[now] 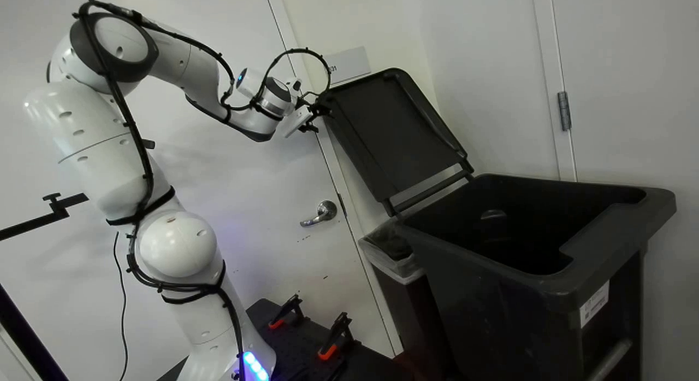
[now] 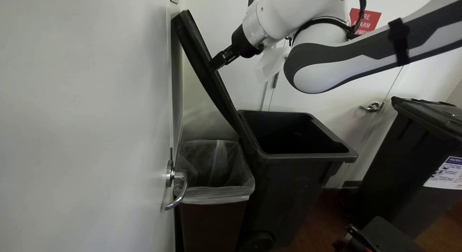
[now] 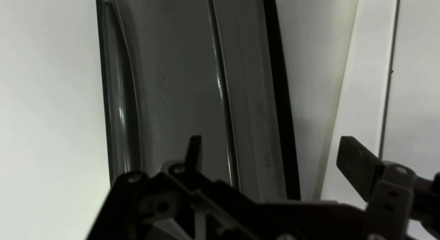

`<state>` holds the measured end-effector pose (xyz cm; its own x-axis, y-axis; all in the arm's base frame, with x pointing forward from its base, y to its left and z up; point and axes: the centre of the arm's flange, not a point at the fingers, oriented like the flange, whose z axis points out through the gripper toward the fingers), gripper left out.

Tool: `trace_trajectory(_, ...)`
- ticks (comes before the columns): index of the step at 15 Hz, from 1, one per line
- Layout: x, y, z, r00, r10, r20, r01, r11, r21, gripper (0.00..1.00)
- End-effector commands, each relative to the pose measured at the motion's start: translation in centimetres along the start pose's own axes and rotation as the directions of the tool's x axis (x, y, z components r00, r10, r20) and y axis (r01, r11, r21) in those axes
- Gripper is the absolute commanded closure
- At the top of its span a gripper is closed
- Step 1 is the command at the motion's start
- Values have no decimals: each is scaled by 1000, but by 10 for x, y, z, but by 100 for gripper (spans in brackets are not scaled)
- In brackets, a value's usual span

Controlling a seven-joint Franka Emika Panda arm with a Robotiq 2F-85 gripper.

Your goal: Close the black bin

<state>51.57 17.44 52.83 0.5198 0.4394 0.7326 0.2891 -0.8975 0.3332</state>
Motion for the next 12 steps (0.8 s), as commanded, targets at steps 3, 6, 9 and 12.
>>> trace_trajectory(3,10,-5,41,996,-88,-13,88,996,-22,0)
trace_trajectory(6,10,-12,59,992,-124,-16,124,992,-20,0)
trace_trajectory(9,13,-16,73,989,-144,-43,142,989,-50,0)
trace_trajectory(12,17,-21,82,985,-153,-85,145,985,-91,0)
